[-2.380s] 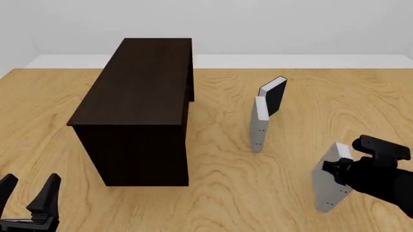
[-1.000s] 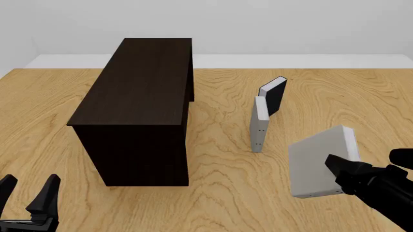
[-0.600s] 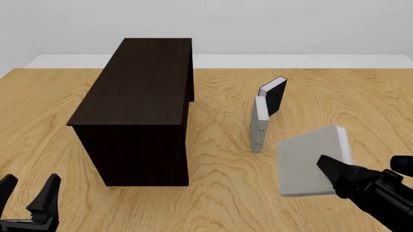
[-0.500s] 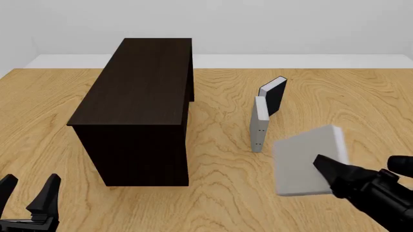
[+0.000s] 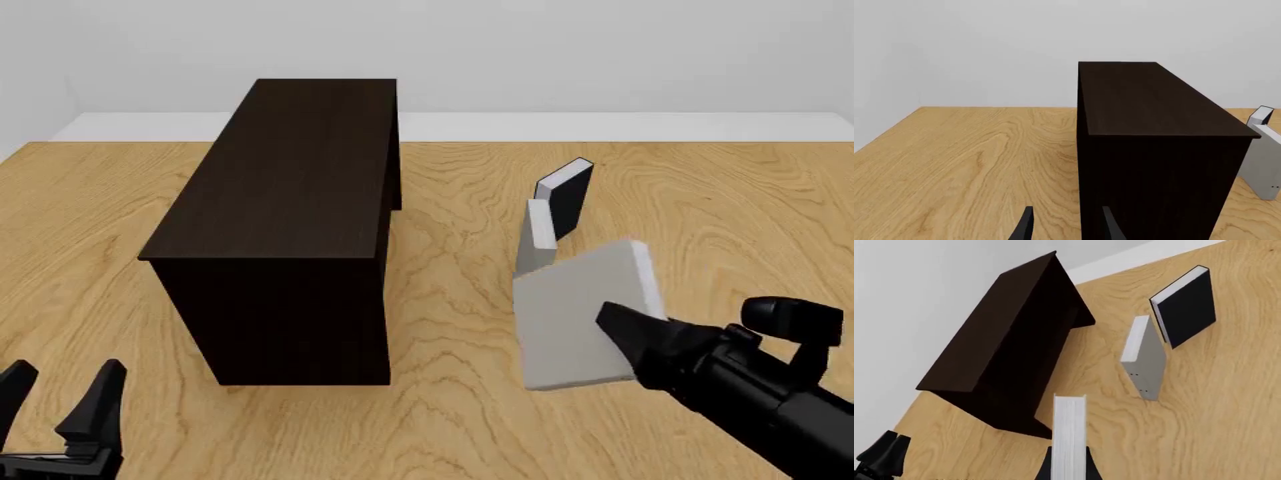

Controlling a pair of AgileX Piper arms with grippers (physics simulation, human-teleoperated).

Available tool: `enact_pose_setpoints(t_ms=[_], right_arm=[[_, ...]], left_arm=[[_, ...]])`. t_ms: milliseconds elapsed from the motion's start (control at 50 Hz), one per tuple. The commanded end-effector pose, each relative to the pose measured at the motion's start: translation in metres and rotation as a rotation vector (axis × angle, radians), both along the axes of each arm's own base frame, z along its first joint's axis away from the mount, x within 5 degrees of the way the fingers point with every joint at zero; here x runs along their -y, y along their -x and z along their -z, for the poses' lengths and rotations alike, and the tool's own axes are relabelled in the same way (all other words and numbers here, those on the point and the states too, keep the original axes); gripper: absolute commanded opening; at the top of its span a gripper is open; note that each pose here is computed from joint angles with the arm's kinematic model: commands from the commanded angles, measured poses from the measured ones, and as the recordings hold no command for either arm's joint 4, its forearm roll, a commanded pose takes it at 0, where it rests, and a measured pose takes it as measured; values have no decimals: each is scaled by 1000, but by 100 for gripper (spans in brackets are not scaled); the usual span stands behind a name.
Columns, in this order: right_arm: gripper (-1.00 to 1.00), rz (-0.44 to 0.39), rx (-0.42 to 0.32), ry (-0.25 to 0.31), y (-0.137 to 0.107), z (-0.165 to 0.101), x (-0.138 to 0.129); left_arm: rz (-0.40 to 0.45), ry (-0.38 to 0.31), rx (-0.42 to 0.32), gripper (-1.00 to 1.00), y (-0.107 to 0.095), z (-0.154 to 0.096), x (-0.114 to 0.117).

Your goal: Pick up the book on the right and place it under the cabinet shelf.

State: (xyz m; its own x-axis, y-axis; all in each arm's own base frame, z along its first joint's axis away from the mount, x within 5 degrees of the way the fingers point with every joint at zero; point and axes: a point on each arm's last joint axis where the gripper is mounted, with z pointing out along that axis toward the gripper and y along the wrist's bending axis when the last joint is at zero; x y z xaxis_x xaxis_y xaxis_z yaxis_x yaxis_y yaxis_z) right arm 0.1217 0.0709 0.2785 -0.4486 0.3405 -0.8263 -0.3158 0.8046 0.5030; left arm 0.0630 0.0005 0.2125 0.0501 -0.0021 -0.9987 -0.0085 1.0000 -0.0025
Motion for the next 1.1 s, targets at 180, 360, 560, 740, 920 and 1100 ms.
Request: enact_pose_setpoints(t_ms=[180,360,560,740,920,1100], right_arm=[[-100,-68,31,-67,-24,0,-29],[-100,-71,34,-76,-40,16,-42],[-100,-85,47,-93,-59,33,-59],[-100,-55,54,-155,-74,49,-64],[-100,-55,52,-207,-88,61,-75],[-100,-68,31,-242,-100,80,-90]], left_arm=[[-1,0,-5,100,-1,0,0],[-1,0,-4,100,-1,0,0],[-1,0,-5,100,-2,0,0],[-1,0,-5,100,-2,0,0],[-1,0,-4,100,-2,0,0],[-1,0,-5,100,-2,0,0]])
